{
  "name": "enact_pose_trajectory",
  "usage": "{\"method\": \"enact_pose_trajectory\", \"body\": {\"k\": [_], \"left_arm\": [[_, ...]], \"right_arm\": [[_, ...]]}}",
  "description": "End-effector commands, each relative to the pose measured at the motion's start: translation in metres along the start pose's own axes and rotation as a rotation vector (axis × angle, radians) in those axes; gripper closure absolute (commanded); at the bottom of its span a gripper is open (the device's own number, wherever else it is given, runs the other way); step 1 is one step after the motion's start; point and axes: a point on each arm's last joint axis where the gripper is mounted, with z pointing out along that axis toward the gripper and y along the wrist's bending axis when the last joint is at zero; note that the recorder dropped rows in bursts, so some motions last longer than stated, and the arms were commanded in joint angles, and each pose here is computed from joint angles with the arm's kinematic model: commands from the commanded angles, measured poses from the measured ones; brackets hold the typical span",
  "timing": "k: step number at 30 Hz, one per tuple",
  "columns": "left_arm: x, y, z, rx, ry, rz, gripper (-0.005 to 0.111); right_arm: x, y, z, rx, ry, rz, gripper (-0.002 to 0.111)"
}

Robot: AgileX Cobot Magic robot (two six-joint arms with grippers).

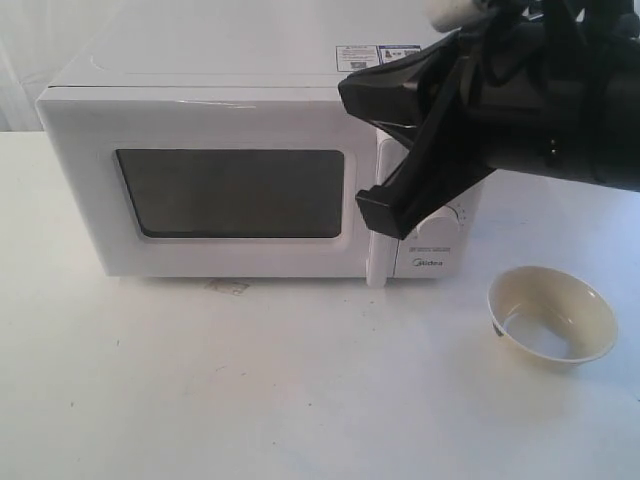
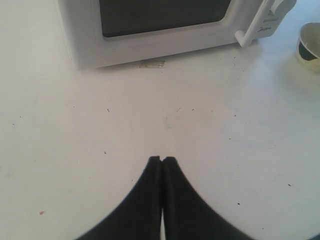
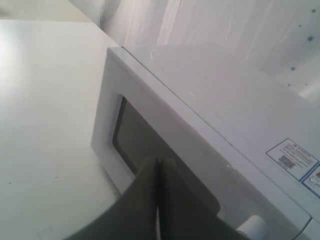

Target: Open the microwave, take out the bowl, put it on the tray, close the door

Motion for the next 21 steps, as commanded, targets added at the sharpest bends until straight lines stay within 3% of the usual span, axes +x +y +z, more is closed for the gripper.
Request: {"method": "enact_pose_trajectory", "body": {"k": [1,11,21], "left_arm": [[0.002,-0.001,-0.001,0.008,0.002,-0.003,0.107],[0.002,-0.001,-0.001,0.008,0.002,-0.003,0.107],[0.002,-0.001,-0.001,0.008,0.002,-0.003,0.107]], "right_arm": [[0.002,0.002,-0.001,-0.009,0.004,0.0,0.108],[-0.002,0.005,-0.01,-0.036,-0.01,0.007,0.108],[-0.022,0.016,-0.064,-0.088,-0.133,-0.03,0.108]]}}
